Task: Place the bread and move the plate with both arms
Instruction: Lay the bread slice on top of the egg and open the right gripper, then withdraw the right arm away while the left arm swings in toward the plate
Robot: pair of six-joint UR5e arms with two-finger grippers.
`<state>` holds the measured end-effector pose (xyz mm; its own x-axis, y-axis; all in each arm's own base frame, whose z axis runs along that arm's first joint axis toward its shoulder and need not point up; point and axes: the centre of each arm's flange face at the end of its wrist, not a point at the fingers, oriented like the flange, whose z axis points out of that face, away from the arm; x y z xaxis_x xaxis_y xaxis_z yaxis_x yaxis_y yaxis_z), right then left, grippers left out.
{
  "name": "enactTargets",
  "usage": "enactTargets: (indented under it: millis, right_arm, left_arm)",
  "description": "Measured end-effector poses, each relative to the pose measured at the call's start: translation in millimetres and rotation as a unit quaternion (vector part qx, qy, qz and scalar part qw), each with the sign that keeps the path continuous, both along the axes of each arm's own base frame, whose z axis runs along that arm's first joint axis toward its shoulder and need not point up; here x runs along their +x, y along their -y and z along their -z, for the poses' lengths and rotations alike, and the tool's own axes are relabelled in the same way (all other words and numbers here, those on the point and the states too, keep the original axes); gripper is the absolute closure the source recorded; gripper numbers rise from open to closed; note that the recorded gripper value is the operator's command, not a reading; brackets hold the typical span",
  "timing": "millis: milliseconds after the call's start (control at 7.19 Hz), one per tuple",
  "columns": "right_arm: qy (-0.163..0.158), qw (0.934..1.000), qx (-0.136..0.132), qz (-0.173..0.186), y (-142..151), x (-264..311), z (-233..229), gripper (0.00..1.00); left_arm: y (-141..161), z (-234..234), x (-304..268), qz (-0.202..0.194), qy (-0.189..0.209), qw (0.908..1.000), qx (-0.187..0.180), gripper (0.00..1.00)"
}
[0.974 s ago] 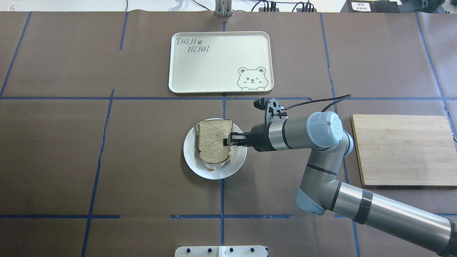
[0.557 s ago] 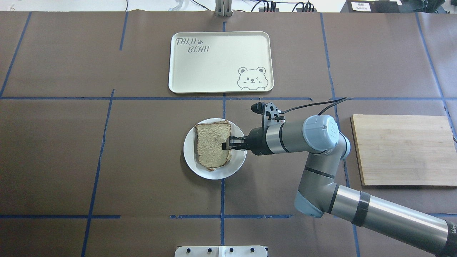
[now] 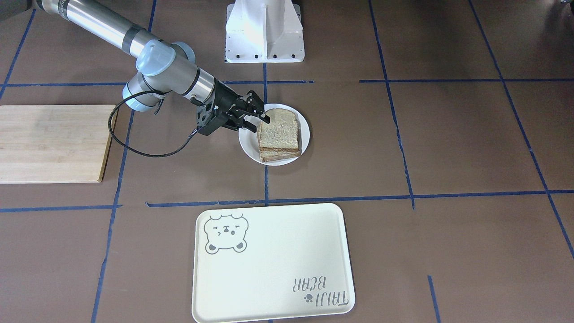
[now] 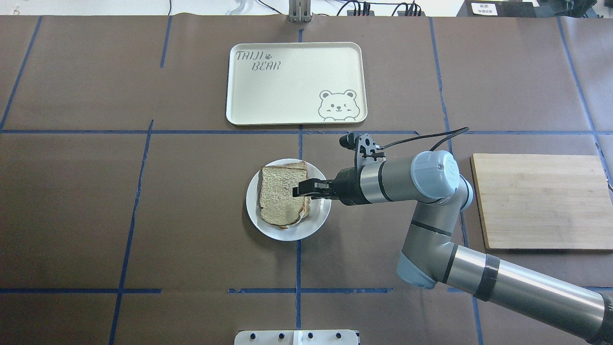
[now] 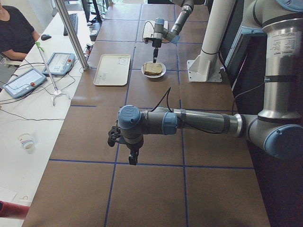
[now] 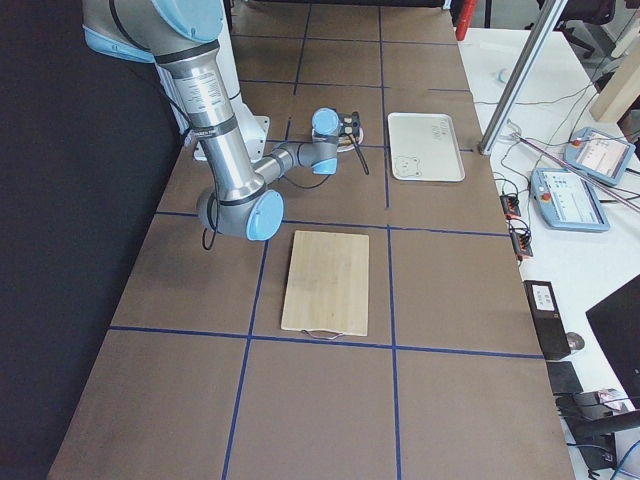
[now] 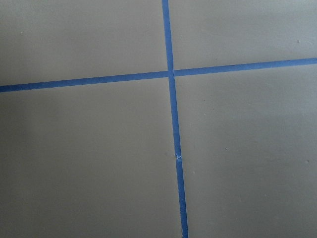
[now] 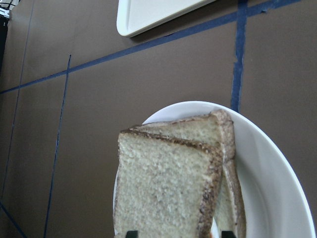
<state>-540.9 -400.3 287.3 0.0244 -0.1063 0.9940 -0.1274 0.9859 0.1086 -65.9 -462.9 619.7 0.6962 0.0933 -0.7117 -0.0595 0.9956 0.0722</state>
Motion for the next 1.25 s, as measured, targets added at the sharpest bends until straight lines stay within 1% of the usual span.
enactTargets:
  millis: [278, 418, 557, 696, 835, 974, 1113, 1253]
  right_arm:
    - [-0.005, 1.0000, -0.007, 0.003, 35.3, 35.4, -2.1, 0.01]
    - [-0.016, 0.9998, -0.015, 0.003, 58.5, 60.6, -9.9, 0.01]
    - [-0.036, 0.9989, -0.030, -0.008, 90.2, 96.3, -20.3, 0.01]
    - [-0.055, 0.9975, -0.037, -0.023, 117.3, 129.0, -27.9, 0.01]
    - [-0.079, 0.9956, -0.030, -0.040, 138.4, 156.9, -38.4, 0.01]
    - [-0.113, 0.9921, -0.013, -0.054, 154.2, 183.3, -53.6, 0.01]
    - [-0.152, 0.9867, 0.003, -0.058, 163.2, 206.8, -67.9, 0.01]
    - [-0.196, 0.9791, 0.017, -0.051, 166.5, 231.3, -77.5, 0.01]
  left_arm:
    - [6.2, 9.9, 1.0, 0.006, -0.002, 1.0000, 0.004, 0.00]
    - [15.3, 21.4, 3.7, 0.014, -0.003, 0.9999, 0.005, 0.00]
    - [29.2, 39.0, 13.4, 0.020, -0.006, 0.9998, 0.007, 0.00]
    - [44.5, 60.6, 31.3, 0.023, -0.009, 0.9996, 0.013, 0.00]
    - [58.9, 84.4, 57.8, 0.040, -0.018, 0.9989, 0.015, 0.00]
    - [67.5, 104.5, 90.1, 0.066, -0.034, 0.9971, 0.014, 0.00]
    - [69.7, 120.5, 122.4, 0.092, -0.057, 0.9941, 0.007, 0.00]
    - [68.0, 134.2, 151.4, 0.117, -0.085, 0.9895, -0.005, 0.00]
